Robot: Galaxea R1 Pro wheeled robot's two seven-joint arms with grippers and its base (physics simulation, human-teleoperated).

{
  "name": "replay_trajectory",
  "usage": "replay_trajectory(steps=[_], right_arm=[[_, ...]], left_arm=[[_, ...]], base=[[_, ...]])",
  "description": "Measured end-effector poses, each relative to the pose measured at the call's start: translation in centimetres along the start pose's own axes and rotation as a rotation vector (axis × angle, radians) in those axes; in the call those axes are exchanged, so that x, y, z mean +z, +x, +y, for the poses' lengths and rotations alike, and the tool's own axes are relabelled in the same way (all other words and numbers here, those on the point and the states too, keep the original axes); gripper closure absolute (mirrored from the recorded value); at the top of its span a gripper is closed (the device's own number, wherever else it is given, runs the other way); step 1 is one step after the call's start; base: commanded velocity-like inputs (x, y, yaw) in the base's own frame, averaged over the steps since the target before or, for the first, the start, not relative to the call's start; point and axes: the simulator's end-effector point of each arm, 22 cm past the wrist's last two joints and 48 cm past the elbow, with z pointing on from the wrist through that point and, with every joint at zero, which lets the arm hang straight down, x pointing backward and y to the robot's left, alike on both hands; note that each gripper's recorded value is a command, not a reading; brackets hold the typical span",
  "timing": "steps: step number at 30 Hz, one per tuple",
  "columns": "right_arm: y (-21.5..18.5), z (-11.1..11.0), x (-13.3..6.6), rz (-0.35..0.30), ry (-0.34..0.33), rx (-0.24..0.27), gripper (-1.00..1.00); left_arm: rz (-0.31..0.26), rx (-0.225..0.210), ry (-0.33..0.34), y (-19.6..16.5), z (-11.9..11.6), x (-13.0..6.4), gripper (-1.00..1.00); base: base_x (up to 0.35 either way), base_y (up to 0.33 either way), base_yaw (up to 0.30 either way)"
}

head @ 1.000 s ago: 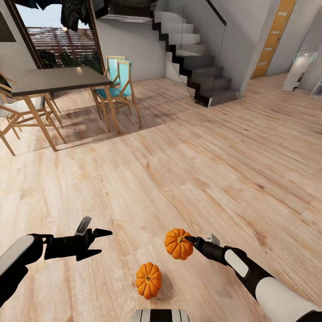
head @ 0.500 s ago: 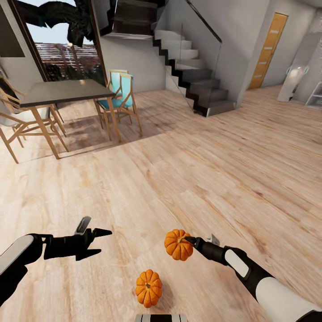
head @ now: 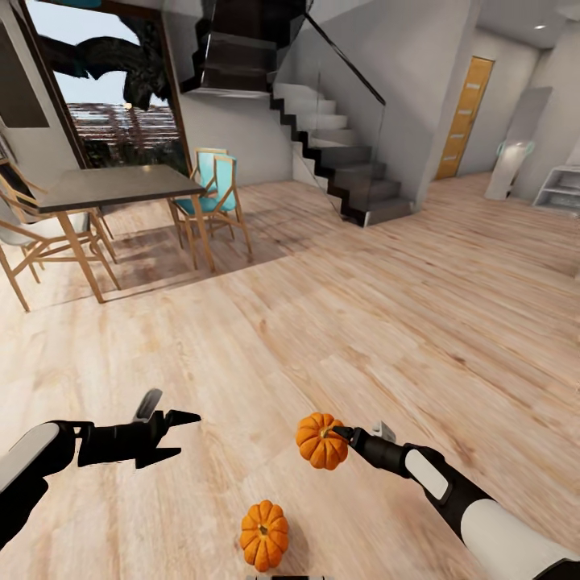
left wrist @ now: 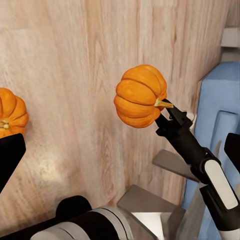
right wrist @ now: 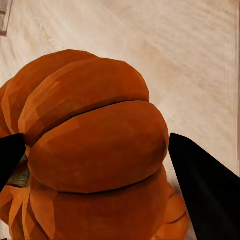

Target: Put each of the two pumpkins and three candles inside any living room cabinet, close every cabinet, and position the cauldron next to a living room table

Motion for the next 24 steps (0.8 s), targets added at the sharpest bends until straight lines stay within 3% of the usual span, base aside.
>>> replay_trajectory(steps=[10,19,24], right_arm=[[-1.3,2.1,-1.2,-0.029,-0.026,-0.027,1.00],[-1.4,2.2,-1.3,-0.031,-0.026,-0.032,1.00],[-1.4,2.3,-1.3,-0.031,-0.029,-0.030,1.00]], left_arm=[[-0.026,0.032,0.020,-0.2,-1.8,-1.4,-1.00],[-0.029,0.032,0.015,-0.3,-1.7,-1.6,-1.00],[-0.031,0.032,0.008,-0.3,-1.5,-1.6,-1.00]], base=[[0.000,0.000,-0.268],[0.000,0.000,-0.274],[0.000,0.000,-0.053]])
